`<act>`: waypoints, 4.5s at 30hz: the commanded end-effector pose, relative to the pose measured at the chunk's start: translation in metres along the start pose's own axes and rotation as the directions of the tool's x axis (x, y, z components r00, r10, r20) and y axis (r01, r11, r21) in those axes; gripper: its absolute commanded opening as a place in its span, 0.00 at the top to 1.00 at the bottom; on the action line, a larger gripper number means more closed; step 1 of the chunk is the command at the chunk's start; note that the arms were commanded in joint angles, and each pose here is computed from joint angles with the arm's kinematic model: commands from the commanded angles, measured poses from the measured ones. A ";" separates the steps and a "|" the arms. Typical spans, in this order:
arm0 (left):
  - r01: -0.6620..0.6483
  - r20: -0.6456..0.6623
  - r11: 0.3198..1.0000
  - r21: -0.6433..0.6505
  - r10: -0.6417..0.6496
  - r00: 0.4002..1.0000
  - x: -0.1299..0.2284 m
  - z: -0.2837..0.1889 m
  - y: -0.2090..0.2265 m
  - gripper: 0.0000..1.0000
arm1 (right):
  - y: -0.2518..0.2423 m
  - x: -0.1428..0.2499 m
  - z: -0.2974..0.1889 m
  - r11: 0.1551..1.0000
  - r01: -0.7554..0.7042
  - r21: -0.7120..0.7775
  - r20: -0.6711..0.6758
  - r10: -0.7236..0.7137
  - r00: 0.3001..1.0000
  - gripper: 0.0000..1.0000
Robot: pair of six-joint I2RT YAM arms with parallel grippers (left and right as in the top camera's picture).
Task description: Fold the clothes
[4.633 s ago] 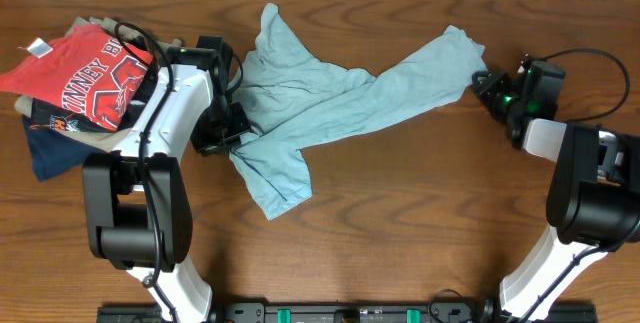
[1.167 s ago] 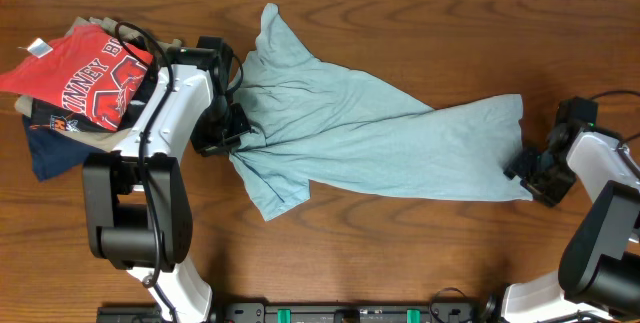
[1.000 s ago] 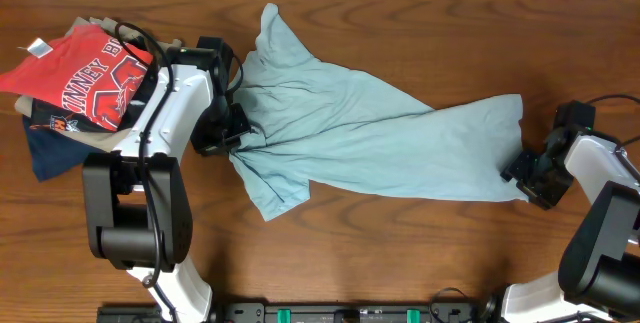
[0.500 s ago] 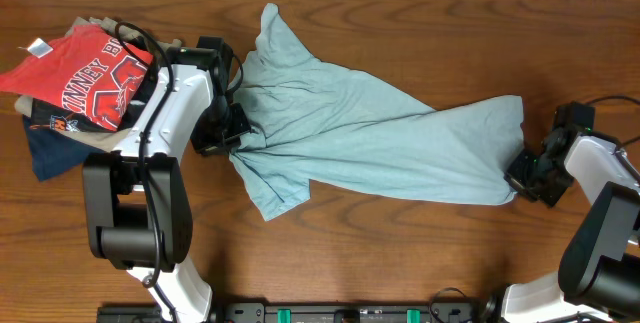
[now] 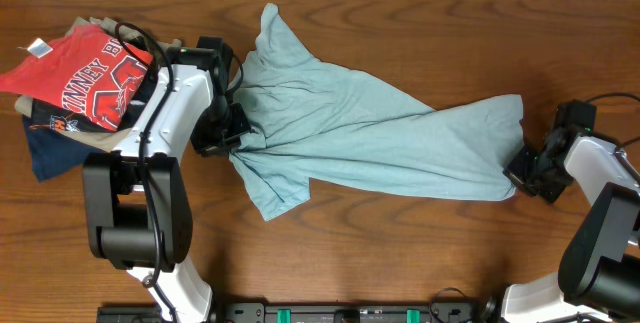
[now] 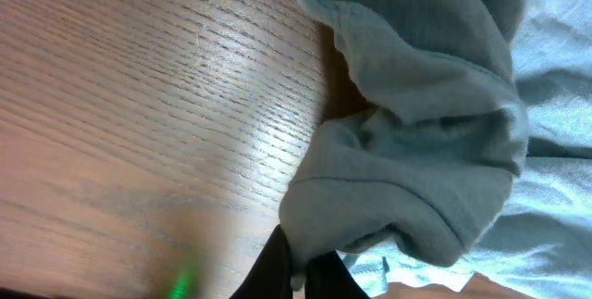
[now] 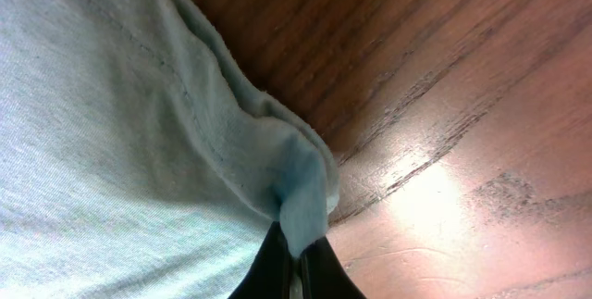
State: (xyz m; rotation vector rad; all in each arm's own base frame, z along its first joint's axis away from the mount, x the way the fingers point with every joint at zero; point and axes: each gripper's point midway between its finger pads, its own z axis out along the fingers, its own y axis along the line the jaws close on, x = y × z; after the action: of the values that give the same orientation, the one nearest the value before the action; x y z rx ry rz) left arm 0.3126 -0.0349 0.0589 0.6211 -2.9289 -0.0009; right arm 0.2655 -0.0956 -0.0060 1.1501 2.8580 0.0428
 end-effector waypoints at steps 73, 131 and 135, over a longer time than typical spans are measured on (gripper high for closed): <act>-0.391 0.869 0.828 0.402 -0.210 0.448 0.001 -0.433 0.022 0.94 | 0.032 -0.134 -0.390 0.944 0.313 -0.105 0.653 -0.172 0.738 0.99; -0.373 0.615 0.761 0.530 -0.043 0.787 -0.109 -0.295 -0.049 0.94 | 0.051 -0.211 -0.284 0.967 0.217 0.134 0.504 -0.255 0.825 0.99; -0.273 0.400 0.822 0.500 0.060 0.915 -0.069 -0.236 -0.038 0.94 | 0.022 -0.172 -0.231 0.948 0.232 0.218 0.237 -0.282 0.930 0.99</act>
State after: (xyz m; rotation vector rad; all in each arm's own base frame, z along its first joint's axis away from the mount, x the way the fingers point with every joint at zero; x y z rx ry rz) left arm 0.4386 -0.0410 0.2996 0.5673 -3.3487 0.9981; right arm 0.4132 -0.1677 0.2701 0.6611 2.6448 -0.1695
